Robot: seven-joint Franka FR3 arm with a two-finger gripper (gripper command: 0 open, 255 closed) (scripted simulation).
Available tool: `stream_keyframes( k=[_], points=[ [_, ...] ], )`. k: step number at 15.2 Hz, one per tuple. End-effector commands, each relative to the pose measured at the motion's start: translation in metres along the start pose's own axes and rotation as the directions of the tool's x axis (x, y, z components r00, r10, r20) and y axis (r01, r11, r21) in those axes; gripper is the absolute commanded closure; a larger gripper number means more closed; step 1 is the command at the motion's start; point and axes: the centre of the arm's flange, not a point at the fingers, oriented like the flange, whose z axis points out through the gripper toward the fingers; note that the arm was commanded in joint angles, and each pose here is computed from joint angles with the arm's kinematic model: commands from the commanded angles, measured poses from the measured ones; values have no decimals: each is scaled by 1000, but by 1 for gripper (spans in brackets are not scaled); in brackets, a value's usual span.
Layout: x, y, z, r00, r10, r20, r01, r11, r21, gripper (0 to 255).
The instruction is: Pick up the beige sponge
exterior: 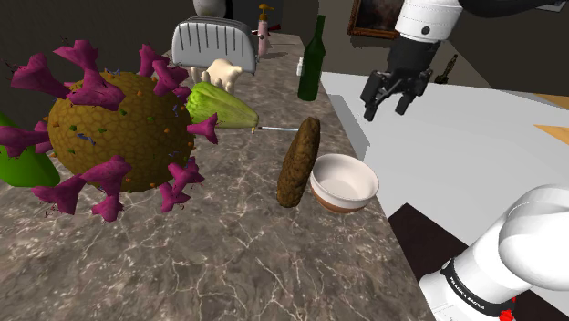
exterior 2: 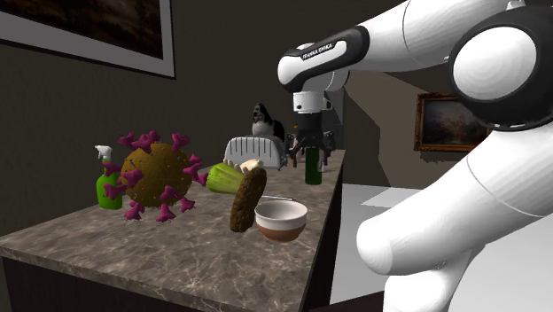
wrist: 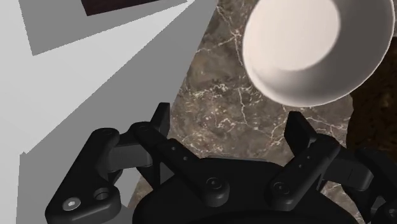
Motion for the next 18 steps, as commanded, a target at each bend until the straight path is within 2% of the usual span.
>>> stream_keyframes(
  k=[1,6,9,12,18],
  points=[
    [3,-28,-1,998,68,-5,-68,998,-5,0],
    [15,-95,-1,975,220,-20,-220,975,-18,0],
    [27,-134,-1,951,308,-30,-309,951,-25,0],
    [42,-171,-1,919,392,-40,-393,919,-30,0],
    [40,-172,31,919,392,-40,-393,919,-30,0]
  ],
)
